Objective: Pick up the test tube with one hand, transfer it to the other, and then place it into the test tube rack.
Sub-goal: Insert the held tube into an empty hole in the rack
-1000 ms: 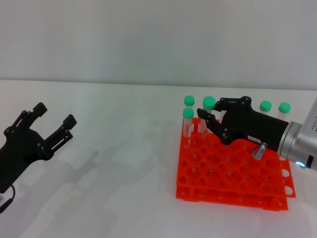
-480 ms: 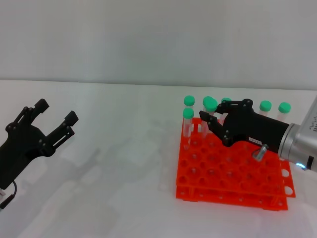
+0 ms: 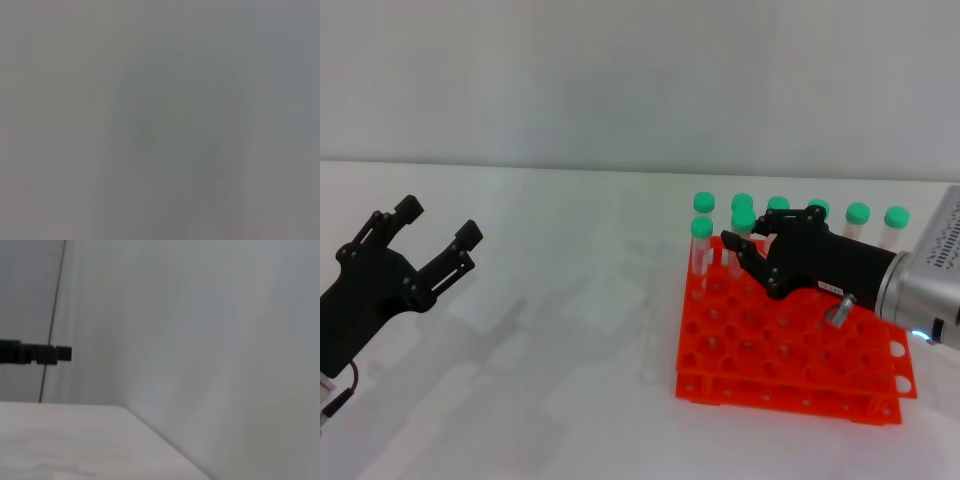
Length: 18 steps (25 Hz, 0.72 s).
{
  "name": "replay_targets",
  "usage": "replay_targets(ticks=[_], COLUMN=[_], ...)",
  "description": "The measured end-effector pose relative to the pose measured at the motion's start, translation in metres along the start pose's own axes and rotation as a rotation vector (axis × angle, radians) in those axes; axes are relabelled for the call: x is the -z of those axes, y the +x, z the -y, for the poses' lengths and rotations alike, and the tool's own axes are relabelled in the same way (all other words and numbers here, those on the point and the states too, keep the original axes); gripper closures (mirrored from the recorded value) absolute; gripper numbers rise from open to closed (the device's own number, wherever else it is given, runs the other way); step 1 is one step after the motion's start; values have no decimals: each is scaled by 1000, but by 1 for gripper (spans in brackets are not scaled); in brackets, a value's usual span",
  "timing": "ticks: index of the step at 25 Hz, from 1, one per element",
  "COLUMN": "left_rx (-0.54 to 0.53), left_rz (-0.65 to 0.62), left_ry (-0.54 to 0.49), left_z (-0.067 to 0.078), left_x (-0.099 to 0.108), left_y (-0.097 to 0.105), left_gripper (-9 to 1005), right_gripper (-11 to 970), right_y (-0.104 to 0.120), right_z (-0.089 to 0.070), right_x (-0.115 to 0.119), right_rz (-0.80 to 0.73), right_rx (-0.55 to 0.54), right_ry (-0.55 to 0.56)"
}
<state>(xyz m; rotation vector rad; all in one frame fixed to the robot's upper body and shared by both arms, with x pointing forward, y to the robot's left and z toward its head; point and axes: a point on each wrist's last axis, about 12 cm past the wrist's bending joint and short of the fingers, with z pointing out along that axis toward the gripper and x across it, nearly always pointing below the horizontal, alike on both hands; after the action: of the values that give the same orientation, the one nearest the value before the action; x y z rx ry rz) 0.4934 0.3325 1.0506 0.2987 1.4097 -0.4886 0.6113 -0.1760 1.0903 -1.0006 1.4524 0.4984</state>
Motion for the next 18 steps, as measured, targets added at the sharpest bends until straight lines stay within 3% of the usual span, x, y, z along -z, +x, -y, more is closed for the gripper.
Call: replay_targets(ticks=[18], left_rx=[6], left_rz=[7], left_ry=[7], left_z=[2], left_x=[-3], left_y=[0], left_gripper=[120], right_gripper=[725], right_y=[0], right_z=[2], right_x=[-7], right_rz=[-36], right_rx=[15], right_ry=[7])
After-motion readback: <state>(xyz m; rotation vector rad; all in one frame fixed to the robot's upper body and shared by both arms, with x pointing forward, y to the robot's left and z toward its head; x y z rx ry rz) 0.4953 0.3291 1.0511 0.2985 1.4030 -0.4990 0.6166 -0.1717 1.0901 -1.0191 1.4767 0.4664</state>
